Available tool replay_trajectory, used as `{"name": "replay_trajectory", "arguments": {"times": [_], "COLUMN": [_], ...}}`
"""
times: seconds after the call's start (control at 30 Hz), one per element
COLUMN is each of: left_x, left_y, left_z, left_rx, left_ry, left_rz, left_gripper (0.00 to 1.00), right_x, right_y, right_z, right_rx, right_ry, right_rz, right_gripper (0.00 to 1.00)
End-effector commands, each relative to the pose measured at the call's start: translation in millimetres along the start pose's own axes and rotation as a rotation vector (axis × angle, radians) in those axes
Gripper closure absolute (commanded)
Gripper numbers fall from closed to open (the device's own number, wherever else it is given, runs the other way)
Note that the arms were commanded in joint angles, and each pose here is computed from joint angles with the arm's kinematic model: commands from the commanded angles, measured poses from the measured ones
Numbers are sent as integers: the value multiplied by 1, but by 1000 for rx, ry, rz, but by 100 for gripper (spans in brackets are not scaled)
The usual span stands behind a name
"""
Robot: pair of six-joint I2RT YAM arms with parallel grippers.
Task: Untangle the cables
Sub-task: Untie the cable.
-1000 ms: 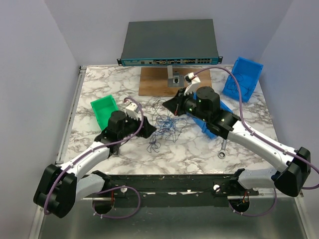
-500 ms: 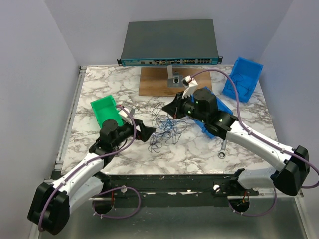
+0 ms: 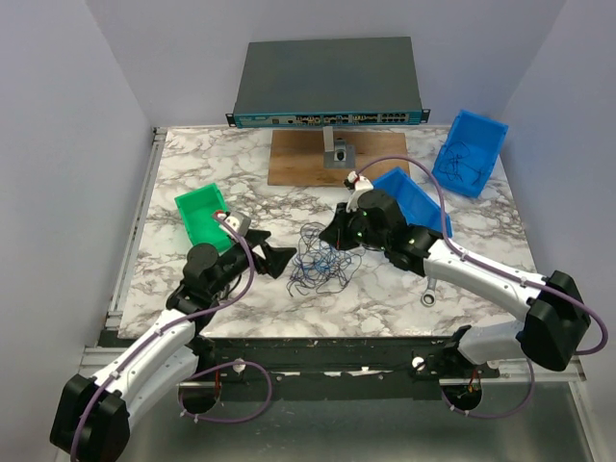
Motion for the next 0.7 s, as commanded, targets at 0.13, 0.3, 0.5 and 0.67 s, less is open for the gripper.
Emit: {"name": "replay_trajectory", "arguments": {"times": [0.13, 0.3, 0.5, 0.67], "left_x": [15, 9, -7, -19], "left_y": [8, 7, 13, 22], "left_z": [-1, 5, 19, 28], "left_rx": [-79, -45, 23, 55], "left_ry": [152, 85, -23, -92], "left_rz": [-1, -1, -49, -65], "left_gripper": [1, 1, 2, 2], "right_x": [-21, -18, -2, 8], "right_y": [-6, -2, 24, 44], "right_z": [-2, -5, -17, -28], "right_rx": [44, 37, -60, -125], "right_ry": [-284, -259, -163, -116], "right_rz": [-115, -153, -175, -176], "right_gripper": [99, 99, 99, 99]}}
Point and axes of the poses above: each gripper's point midway between its finger pads, its own z axis out along the fingers, its own x axis along the line the jaws close on, y = z × x, the point moved 7 cm from there along -z, back along the fingers, and after that the axes turned 12 degrees about -z, right-handed, at the moved point
